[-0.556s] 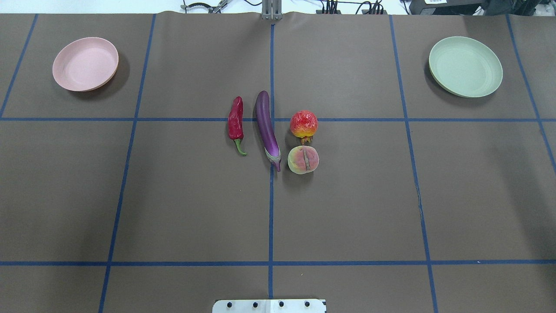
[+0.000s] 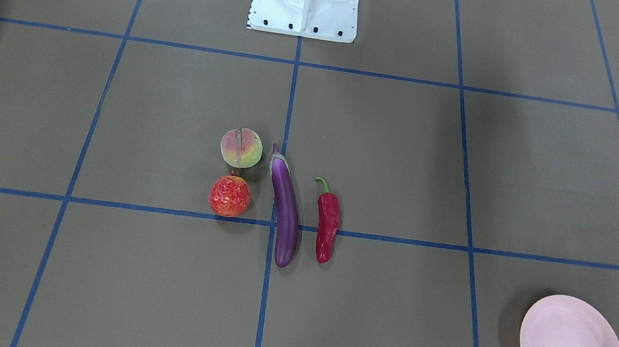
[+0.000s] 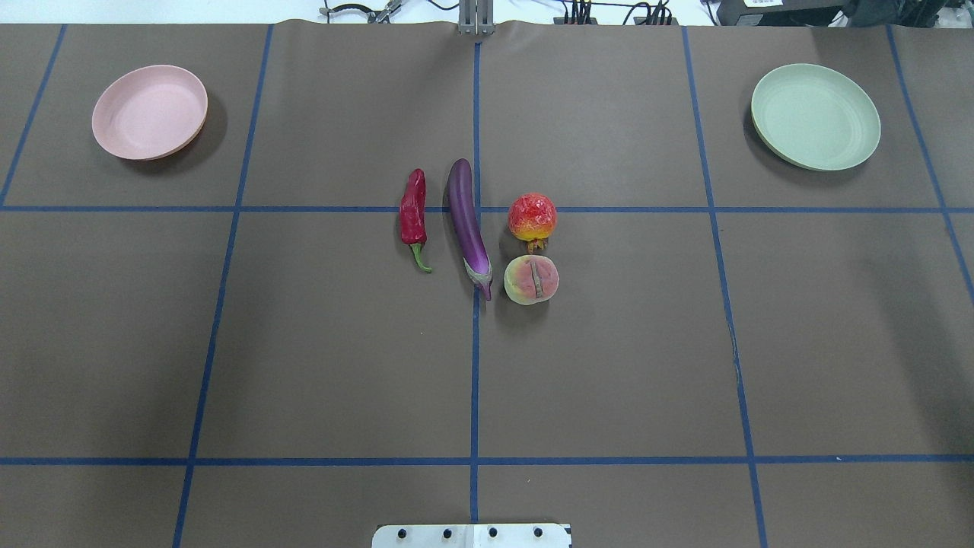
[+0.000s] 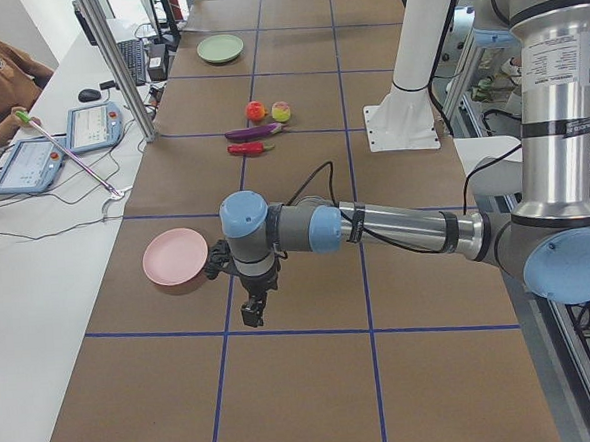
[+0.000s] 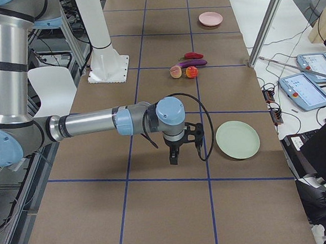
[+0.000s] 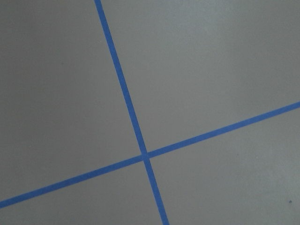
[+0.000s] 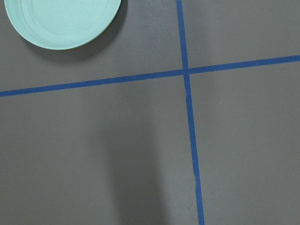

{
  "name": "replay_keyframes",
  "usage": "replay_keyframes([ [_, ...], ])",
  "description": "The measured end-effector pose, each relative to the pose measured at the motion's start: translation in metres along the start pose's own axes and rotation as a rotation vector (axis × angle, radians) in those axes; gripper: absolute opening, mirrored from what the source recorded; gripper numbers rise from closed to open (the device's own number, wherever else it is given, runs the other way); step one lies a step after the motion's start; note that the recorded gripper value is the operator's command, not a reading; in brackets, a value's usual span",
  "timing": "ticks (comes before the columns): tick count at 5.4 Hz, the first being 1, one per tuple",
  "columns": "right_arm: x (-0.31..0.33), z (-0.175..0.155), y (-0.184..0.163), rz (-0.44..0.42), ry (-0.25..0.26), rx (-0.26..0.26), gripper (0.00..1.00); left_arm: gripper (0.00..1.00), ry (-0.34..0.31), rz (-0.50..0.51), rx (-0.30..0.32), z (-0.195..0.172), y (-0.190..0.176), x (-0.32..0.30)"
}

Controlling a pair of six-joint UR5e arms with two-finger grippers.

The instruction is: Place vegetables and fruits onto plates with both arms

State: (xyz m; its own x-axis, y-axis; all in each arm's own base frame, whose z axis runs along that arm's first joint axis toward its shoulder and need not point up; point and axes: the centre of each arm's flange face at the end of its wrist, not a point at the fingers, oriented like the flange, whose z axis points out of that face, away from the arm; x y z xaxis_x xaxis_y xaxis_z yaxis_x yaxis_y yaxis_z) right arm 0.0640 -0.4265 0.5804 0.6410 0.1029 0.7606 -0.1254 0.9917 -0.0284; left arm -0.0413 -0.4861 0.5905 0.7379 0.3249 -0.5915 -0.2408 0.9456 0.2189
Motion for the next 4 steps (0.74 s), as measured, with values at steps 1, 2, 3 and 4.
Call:
replay_keyframes([
  [1, -0.002, -0.001, -0.002, -0.001, -0.001, 0.002, 1.00, 1.00, -0.007, 0.036, 0.041, -0.019, -0.024, 0.012],
  [2, -0.004, -0.002, -0.004, -0.004, -0.003, 0.004, 1.00, 1.00, -0.007, 0.084, 0.078, -0.033, -0.045, 0.032],
  [3, -0.007, -0.004, -0.005, -0.009, -0.006, 0.008, 1.00, 1.00, 0.002, 0.126, 0.100, -0.036, -0.064, 0.068],
  [4, -0.008, -0.005, -0.006, -0.011, -0.009, 0.010, 1.00, 1.00, 0.024, 0.159, 0.112, -0.031, -0.088, 0.124],
])
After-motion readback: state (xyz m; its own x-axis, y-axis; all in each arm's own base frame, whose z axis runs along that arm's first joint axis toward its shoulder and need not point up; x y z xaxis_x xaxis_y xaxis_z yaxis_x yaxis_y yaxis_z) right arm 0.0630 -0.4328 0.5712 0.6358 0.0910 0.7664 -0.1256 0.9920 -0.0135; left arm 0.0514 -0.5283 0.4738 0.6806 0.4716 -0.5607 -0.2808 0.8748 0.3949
